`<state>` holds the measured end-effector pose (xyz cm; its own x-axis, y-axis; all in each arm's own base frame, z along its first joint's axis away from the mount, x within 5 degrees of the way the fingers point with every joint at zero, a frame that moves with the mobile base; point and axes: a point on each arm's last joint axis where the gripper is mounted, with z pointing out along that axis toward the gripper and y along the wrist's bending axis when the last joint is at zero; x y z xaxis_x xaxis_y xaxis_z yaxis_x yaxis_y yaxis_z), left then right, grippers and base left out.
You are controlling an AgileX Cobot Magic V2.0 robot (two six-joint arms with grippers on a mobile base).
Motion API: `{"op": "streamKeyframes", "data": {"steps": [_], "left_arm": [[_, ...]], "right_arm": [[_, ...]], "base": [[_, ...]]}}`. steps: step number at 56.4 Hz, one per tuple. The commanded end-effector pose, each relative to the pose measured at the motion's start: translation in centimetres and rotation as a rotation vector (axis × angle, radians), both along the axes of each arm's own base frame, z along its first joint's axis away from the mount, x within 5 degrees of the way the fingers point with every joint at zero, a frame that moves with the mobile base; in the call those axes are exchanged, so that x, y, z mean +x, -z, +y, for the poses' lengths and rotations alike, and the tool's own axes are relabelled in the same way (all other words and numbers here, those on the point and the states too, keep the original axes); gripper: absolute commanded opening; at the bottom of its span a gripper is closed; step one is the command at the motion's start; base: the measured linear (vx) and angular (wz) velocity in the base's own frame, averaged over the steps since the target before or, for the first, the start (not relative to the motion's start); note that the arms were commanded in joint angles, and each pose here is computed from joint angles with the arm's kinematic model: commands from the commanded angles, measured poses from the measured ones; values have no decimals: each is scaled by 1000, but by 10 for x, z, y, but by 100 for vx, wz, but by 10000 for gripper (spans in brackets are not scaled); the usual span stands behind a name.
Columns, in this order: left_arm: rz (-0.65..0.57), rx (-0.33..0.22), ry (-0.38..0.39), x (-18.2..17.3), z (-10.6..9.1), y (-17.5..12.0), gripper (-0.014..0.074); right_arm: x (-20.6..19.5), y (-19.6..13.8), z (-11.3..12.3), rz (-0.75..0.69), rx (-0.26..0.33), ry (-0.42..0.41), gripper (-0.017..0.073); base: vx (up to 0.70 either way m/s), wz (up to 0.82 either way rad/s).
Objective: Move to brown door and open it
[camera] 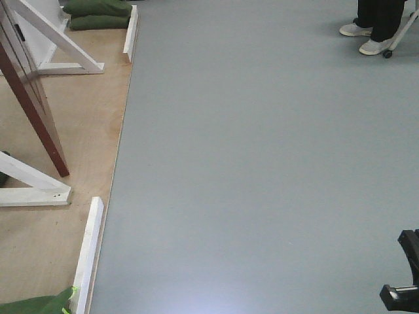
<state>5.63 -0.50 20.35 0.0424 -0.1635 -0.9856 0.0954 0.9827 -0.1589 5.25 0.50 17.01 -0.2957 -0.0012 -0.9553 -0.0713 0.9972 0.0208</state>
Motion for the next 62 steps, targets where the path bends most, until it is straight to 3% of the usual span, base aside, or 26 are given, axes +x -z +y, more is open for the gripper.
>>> {"op": "streamKeyframes", "data": {"steps": [1,62], "left_arm": [[-110,-20,-6,-3,1,-15,67],[-110,-20,-6,-3,1,-15,67]], "right_arm": [[2,-6,0,-80,-5,2,0],[2,-6,0,-80,-5,2,0]], "base": [[0,0],[0,0]]}}
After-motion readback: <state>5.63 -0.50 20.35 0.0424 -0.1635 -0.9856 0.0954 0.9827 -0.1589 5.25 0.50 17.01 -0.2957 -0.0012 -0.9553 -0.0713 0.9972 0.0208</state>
